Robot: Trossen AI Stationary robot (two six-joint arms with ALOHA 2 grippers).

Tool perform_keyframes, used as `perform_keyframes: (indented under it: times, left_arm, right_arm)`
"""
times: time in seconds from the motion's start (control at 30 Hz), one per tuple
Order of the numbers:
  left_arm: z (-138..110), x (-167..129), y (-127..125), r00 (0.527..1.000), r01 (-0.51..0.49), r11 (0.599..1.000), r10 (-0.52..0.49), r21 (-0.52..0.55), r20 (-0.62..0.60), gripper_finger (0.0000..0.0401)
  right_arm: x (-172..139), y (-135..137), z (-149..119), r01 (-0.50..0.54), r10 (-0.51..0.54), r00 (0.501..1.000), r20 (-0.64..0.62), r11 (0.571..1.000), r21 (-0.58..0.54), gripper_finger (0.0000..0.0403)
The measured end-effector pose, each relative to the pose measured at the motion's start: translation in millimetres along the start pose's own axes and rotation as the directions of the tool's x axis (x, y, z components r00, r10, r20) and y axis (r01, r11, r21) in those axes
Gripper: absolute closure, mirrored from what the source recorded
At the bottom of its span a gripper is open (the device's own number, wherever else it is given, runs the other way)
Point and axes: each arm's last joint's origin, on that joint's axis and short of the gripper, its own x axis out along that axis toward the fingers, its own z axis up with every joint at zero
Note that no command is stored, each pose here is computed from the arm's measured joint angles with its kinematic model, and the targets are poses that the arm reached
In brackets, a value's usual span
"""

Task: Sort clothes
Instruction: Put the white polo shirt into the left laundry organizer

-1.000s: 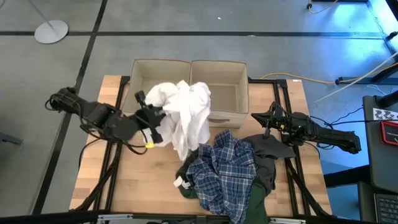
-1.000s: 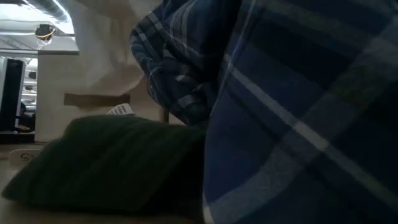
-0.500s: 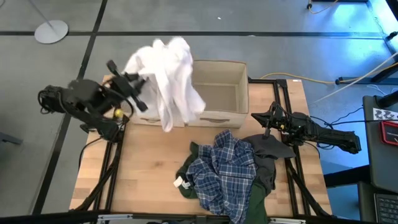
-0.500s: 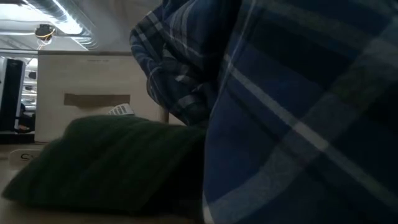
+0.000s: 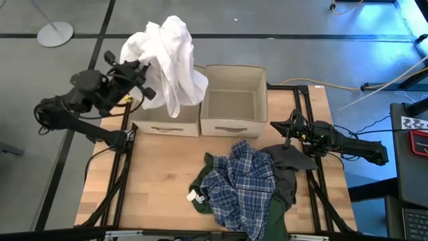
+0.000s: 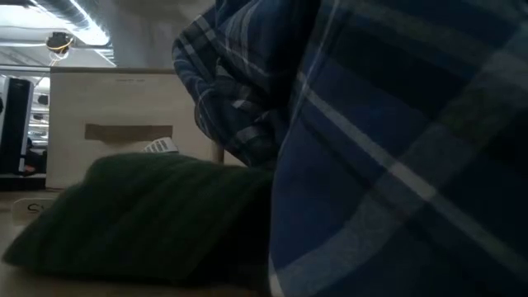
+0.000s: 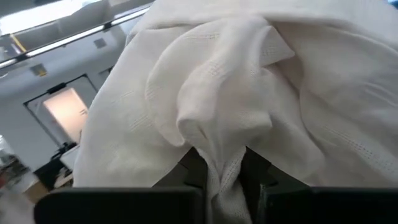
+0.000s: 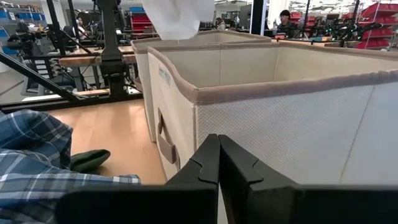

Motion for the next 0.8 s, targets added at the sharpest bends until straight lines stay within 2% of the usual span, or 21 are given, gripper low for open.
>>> perform_keyframes:
  times: [0.5, 0.67, 0.8]
  left_arm:
    - [-62, 38, -34, 0.970, -0.098, 0.983, 0.129, 0.154, -0.207, 0.0367]
    - [-84, 45, -44, 0.954, -0.096, 0.979, 0.141, 0.178, -0.263, 0.0367]
    - [-103, 52, -53, 0.948, -0.059, 0.984, 0.108, 0.166, -0.299, 0.0364]
  right_arm:
    - [0, 0, 0, 0.000, 0.000, 1.000, 0.000, 1.000, -0.003, 0.0397]
    - [0, 0, 0, 0.000, 0.000, 1.000, 0.000, 1.000, -0.003, 0.0397]
    - [0, 0, 0, 0.000, 0.000, 1.000, 0.000, 1.000, -0.003, 0.0397]
